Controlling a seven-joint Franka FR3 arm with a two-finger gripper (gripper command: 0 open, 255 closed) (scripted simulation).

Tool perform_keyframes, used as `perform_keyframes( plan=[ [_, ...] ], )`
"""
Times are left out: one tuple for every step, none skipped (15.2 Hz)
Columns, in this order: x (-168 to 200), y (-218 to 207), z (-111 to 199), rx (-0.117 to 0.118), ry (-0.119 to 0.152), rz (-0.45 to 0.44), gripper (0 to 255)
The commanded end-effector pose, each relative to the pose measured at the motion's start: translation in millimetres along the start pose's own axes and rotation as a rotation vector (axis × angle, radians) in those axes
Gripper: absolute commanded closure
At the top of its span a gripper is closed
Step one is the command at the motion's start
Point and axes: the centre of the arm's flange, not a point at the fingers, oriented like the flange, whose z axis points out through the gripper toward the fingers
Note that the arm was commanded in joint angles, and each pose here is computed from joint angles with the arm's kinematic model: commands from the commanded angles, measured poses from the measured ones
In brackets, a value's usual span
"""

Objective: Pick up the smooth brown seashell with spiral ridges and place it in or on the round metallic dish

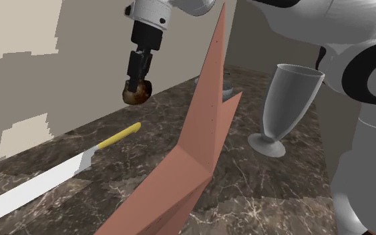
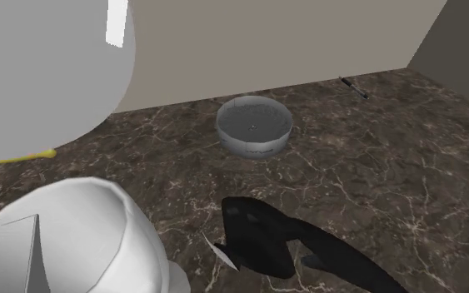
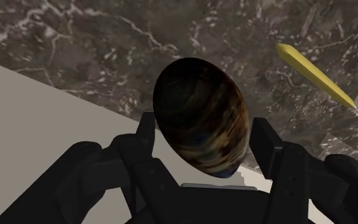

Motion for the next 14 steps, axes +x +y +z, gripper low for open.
perform_keyframes(
  plan=[
    [2.8, -2.4, -10.6, 0.0, 0.0, 0.0, 255],
    [4.0, -3.4, -15.6, 0.0, 0.0, 0.0, 255],
    [5.1, -4.3, -20.7, 0.0, 0.0, 0.0, 255],
    [6.3, -5.3, -25.7, 0.0, 0.0, 0.0, 255],
    [7.5, -6.2, -30.8, 0.0, 0.0, 0.0, 255],
    [8.7, -7.2, -35.8, 0.0, 0.0, 0.0, 255],
    [9.9, -8.1, -40.9, 0.0, 0.0, 0.0, 255],
    [11.1, -9.1, -46.0, 0.0, 0.0, 0.0, 255],
    [12.3, -10.0, -51.0, 0.0, 0.0, 0.0, 255],
    [13.5, -10.9, -56.1, 0.0, 0.0, 0.0, 255],
    [14.3, -11.6, -59.7, 0.0, 0.0, 0.0, 255],
    [5.5, -2.7, -63.8, 0.0, 0.0, 0.0, 255],
    [-3.3, 6.3, -67.9, 0.0, 0.0, 0.0, 255],
    [-12.1, 15.2, -72.0, 0.0, 0.0, 0.0, 255]
  ],
)
